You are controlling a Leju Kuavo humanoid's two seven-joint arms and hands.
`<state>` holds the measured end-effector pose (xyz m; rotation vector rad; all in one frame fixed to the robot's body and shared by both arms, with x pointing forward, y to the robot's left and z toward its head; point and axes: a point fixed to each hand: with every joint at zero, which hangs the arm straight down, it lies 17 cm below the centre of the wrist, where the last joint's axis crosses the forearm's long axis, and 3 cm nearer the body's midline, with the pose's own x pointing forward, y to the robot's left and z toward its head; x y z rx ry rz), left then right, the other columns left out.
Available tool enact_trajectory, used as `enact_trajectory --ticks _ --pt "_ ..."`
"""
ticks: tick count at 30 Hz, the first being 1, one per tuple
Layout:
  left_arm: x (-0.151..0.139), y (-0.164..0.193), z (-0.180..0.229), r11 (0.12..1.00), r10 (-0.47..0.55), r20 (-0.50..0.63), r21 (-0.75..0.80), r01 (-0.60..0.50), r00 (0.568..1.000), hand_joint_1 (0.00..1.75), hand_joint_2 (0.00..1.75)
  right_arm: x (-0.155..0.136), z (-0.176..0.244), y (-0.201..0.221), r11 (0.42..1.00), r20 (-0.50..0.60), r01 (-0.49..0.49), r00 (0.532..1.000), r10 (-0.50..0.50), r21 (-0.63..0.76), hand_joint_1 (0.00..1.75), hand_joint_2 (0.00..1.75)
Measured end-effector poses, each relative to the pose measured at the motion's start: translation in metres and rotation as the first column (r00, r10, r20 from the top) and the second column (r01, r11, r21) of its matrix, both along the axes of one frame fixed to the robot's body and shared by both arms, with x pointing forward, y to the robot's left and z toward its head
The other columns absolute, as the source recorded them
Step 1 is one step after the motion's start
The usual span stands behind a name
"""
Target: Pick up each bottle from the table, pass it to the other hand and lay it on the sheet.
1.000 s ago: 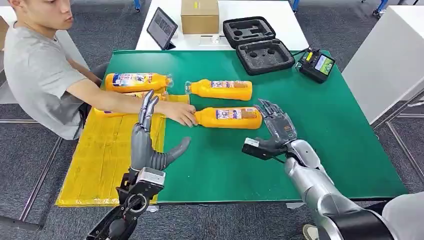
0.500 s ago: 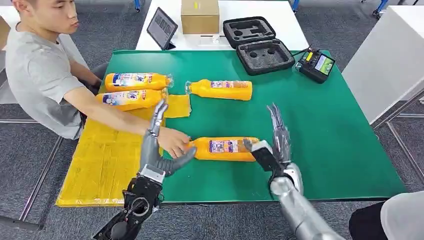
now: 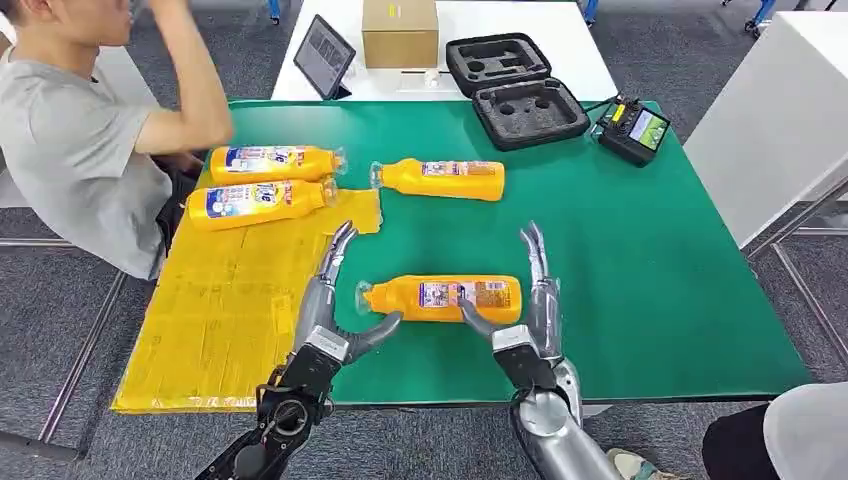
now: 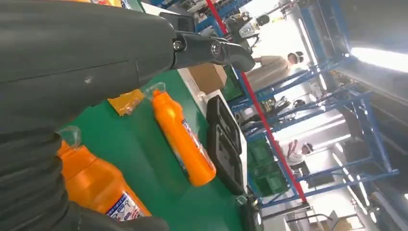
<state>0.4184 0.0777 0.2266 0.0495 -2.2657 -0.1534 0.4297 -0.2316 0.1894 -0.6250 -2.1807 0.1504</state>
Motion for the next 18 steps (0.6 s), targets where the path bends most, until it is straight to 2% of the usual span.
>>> enact_trajectory --ticks 4,6,10,15,18 --pt "-0.001 -0.003 -0.003 1.0 0.0 0.0 0.014 0.0 1.0 0.0 1.75 -0.006 0.0 0.043 0.984 -0.022 -0.171 0.985 0.172 0.048 0.0 1.75" --pt "-0.002 -0.007 -0.003 1.0 -0.007 -0.001 0.013 0.007 1.0 0.0 1.75 -0.013 0.004 0.07 0.975 -0.008 -0.221 0.975 0.221 -0.003 0.0 1.75" --pt "-0.004 -0.013 -0.002 1.0 -0.021 -0.003 0.01 0.021 1.0 0.0 1.75 -0.012 0.001 0.102 0.942 -0.003 -0.17 0.984 0.177 -0.291 0.0 1.75" --pt "-0.005 -0.02 0.004 0.999 -0.041 0.002 -0.003 0.041 0.999 0.0 1.75 0.029 -0.025 0.098 0.889 -0.081 -0.156 0.988 0.134 -0.431 0.0 1.75" --pt "-0.005 -0.024 0.007 0.999 -0.05 0.006 -0.011 0.05 0.999 0.0 1.75 0.052 -0.044 0.087 0.867 -0.134 -0.165 0.984 0.115 -0.47 0.0 1.75"
